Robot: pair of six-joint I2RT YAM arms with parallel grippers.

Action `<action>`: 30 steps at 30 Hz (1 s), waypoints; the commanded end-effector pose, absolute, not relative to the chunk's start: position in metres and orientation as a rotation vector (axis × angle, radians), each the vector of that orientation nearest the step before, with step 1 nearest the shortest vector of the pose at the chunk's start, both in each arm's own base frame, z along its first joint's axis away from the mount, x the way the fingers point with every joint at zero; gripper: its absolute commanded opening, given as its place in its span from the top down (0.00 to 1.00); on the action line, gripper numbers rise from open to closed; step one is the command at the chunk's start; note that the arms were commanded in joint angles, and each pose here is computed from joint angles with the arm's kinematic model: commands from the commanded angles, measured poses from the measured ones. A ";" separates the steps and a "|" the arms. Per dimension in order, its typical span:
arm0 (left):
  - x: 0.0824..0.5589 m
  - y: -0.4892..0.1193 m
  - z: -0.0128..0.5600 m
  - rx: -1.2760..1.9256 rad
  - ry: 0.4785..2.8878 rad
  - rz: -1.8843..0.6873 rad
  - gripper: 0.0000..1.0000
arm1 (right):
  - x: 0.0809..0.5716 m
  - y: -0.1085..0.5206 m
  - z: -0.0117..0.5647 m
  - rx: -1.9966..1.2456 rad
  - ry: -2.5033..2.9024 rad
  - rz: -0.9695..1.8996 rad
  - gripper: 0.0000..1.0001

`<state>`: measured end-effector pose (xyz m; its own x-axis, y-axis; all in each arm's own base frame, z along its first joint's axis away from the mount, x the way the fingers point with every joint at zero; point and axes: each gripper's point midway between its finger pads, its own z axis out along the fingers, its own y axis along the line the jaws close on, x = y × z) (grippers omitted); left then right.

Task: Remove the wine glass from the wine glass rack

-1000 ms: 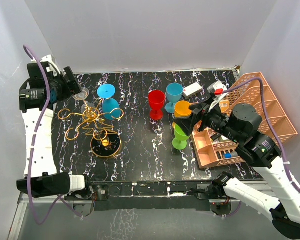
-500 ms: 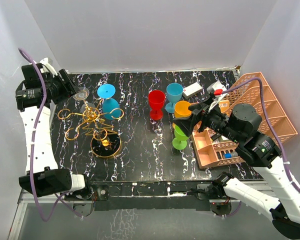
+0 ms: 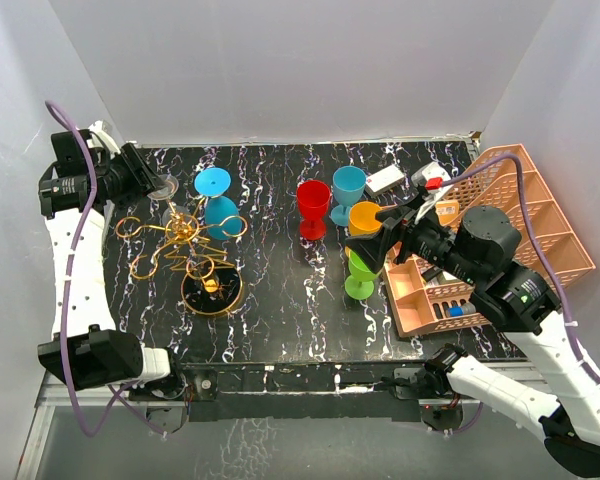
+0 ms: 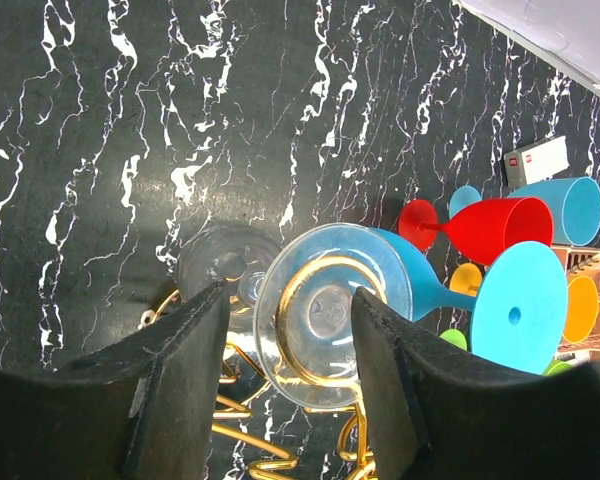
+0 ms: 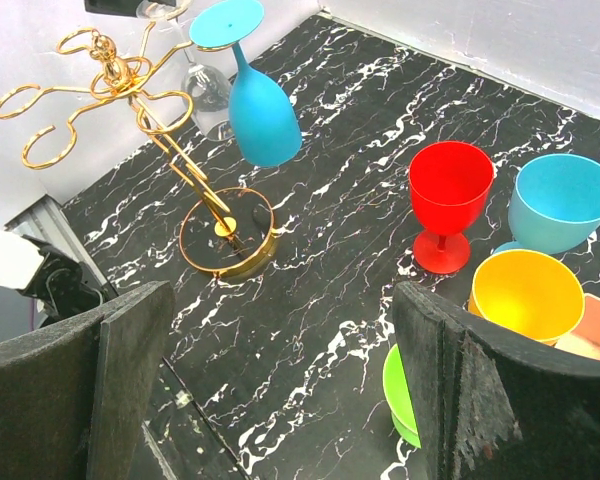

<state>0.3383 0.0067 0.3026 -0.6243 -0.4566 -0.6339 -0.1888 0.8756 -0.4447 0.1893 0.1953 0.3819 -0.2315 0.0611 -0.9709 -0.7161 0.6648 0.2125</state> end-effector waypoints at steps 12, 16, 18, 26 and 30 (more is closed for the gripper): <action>0.333 0.006 0.309 -0.472 2.219 -0.444 0.69 | 0.189 0.196 0.407 -0.519 1.581 0.818 0.01; 0.333 0.005 0.311 -0.481 2.206 -0.448 0.74 | 0.188 0.196 0.409 -0.516 1.577 0.819 0.01; 0.333 0.005 0.312 -0.486 2.198 -0.450 0.76 | 0.189 0.196 0.408 -0.512 1.579 0.819 0.01; 0.332 0.009 0.321 -0.538 2.149 -0.431 0.89 | 0.188 0.196 0.409 -0.508 1.580 0.825 0.01; 0.332 0.012 0.330 -0.567 2.105 -0.425 1.00 | 0.188 0.195 0.412 -0.504 1.574 0.823 0.01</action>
